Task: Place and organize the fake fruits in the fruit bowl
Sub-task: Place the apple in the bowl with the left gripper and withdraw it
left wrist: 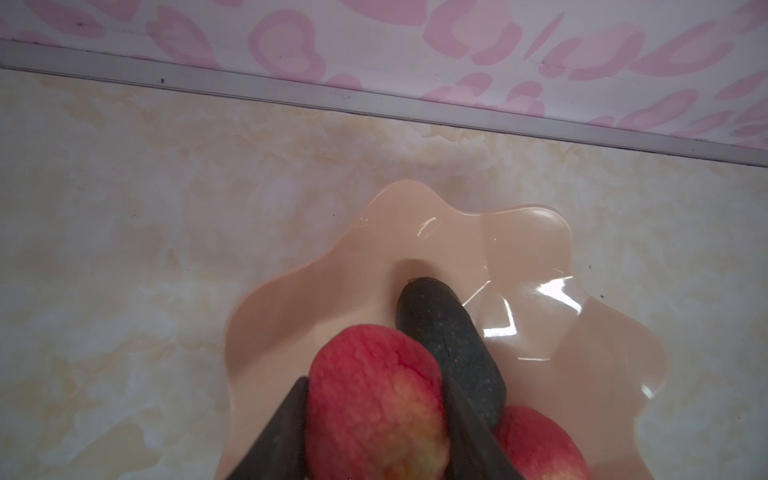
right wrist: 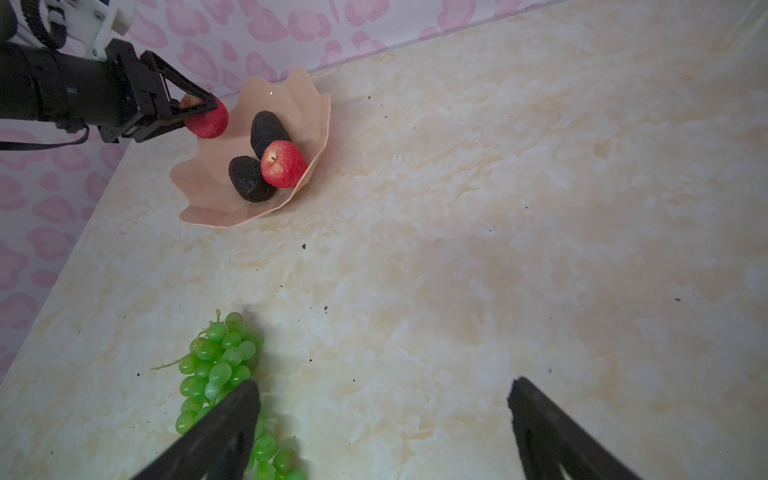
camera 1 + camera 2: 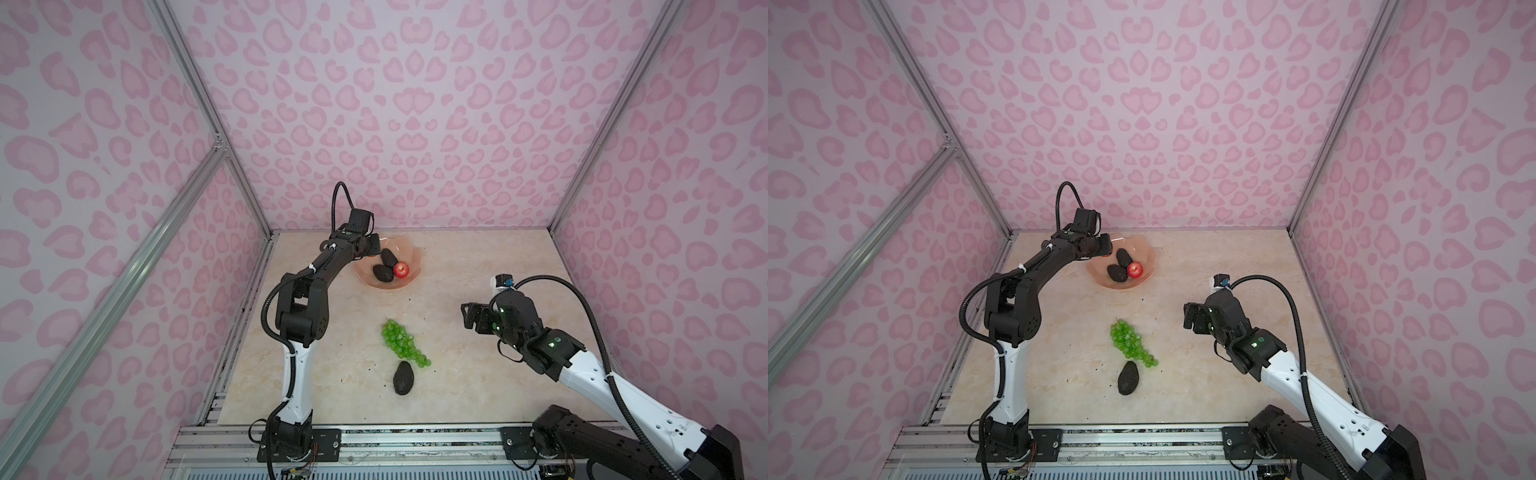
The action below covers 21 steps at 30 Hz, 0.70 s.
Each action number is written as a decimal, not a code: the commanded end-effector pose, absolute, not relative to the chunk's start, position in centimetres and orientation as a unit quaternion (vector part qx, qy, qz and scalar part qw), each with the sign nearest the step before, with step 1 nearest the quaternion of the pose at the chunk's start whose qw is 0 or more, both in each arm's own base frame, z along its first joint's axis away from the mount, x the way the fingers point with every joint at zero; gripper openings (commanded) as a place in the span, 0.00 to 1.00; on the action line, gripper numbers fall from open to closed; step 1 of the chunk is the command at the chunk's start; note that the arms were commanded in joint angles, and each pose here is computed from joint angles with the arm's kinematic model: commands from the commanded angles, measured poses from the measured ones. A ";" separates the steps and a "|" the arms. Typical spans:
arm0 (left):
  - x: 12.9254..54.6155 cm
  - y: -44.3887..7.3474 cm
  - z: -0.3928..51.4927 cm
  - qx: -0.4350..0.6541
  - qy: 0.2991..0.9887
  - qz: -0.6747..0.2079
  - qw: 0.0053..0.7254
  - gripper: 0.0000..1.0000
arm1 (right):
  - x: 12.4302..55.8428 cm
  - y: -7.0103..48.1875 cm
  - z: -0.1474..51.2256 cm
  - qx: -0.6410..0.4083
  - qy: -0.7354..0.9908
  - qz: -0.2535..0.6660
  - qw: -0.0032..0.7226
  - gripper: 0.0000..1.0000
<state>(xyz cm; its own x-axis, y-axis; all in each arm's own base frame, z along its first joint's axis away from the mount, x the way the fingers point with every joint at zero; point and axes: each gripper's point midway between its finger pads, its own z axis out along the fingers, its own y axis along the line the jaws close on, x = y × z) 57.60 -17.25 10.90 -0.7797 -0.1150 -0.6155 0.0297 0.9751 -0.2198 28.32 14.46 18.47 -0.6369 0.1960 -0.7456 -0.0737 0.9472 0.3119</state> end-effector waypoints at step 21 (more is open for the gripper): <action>57.9 -17.5 10.9 -0.047 0.937 -0.121 0.326 0.69 | 28.1 14.0 18.3 0.036 0.895 0.146 0.419 0.92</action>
<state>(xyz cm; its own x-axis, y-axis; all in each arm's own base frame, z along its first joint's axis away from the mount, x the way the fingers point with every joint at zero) 58.09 -17.40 7.18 -0.8202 -0.1297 -0.5572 -0.0064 0.9760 -0.2178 28.19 14.21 18.47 -0.6396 0.2013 -0.7419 -0.0632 0.9481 0.3116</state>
